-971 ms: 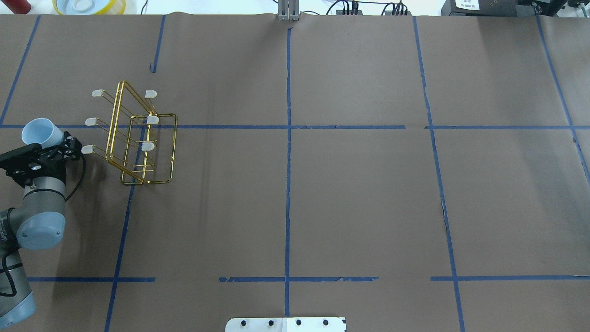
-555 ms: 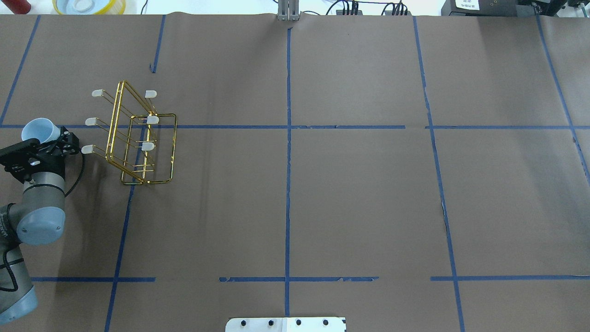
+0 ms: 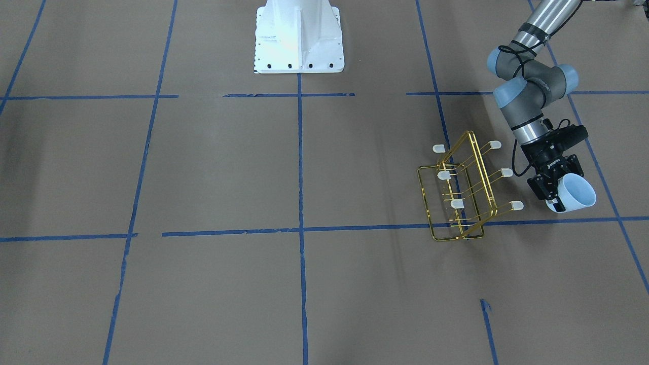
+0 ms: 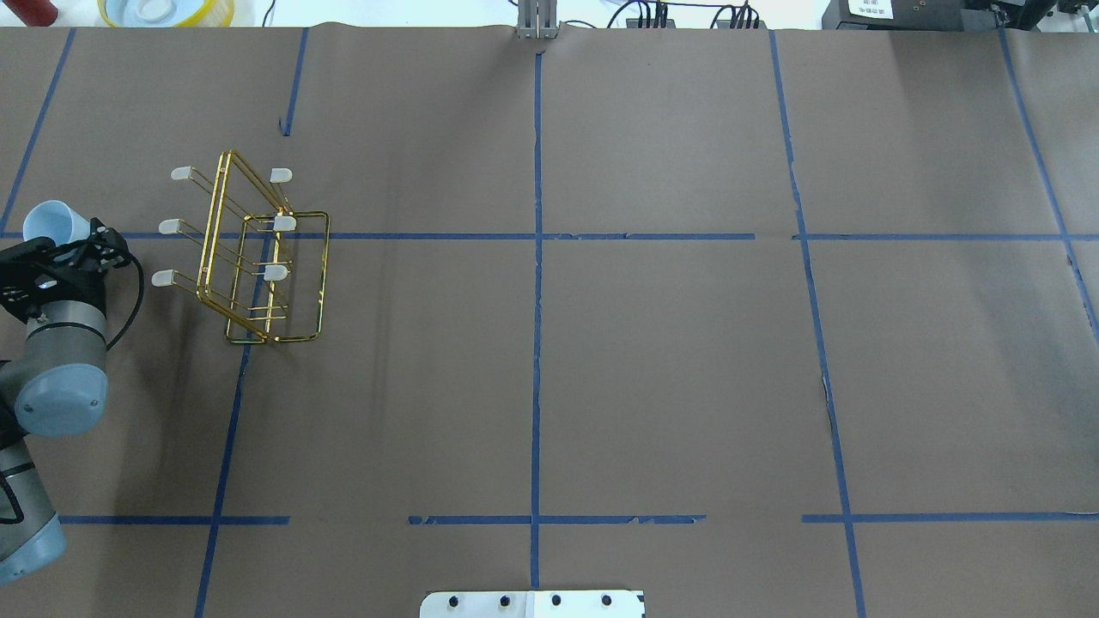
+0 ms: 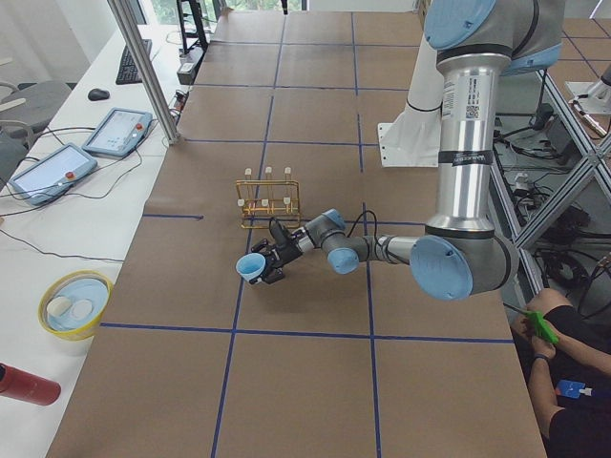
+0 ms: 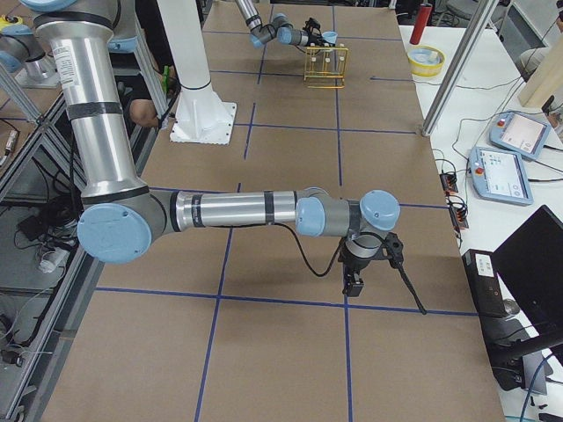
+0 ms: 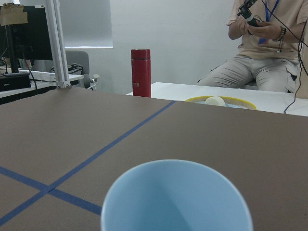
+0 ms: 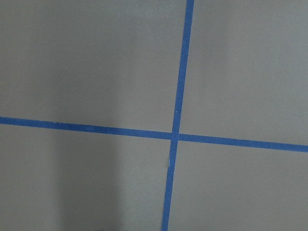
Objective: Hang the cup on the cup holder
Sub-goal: 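Lift the cup with the left gripper and rotate it upside down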
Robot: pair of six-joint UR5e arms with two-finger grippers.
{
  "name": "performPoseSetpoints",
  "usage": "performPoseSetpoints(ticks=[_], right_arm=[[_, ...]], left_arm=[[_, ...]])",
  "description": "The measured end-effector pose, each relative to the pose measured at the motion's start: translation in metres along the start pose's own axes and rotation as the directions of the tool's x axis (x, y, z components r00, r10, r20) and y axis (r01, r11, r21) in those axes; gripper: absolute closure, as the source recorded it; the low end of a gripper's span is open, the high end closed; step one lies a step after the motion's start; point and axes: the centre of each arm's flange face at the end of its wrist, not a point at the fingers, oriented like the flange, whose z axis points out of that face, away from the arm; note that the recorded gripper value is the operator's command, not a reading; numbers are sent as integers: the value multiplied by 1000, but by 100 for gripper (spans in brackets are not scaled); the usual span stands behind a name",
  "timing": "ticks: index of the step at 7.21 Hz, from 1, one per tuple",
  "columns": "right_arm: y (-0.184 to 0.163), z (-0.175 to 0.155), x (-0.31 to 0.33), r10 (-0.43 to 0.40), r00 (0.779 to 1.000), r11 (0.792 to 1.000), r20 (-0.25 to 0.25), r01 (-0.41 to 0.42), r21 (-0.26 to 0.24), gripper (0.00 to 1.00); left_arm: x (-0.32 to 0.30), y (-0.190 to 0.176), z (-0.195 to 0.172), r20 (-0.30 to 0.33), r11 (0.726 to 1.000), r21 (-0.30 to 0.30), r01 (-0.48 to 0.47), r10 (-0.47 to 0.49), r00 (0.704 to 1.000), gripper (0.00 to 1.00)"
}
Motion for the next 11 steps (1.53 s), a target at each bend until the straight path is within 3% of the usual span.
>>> performPoseSetpoints(ticks=[2, 4, 6, 7, 8, 9, 10, 11], right_arm=[[0, 0, 0, 0, 1000, 1000, 0, 0, 0, 0], [0, 0, 0, 0, 1000, 1000, 0, 0, 0, 0], [0, 0, 0, 0, 1000, 1000, 0, 0, 0, 0], [0, 0, 0, 0, 1000, 1000, 0, 0, 0, 0], [0, 0, 0, 0, 1000, 1000, 0, 0, 0, 0], [0, 0, 0, 0, 1000, 1000, 0, 0, 0, 0], [0, 0, 0, 0, 1000, 1000, 0, 0, 0, 0], [0, 0, 0, 0, 1000, 1000, 0, 0, 0, 0]], left_arm=[[-5, -40, 5, 12, 999, -29, 46, -46, 999, 96], [-19, -89, -20, -20, 993, -98, 73, -75, 997, 96], [-22, -136, -63, -156, 976, -130, 173, -192, 969, 96], [-19, -159, -87, -242, 959, -145, 244, -274, 931, 96], [-16, -179, -105, -318, 929, -169, 329, -367, 874, 99], [-15, -192, -118, -369, 876, -214, 433, -483, 794, 99], [-13, -199, -126, -392, 798, -278, 535, -603, 695, 99], [-11, -203, -133, -385, 689, -355, 632, -724, 573, 99]])
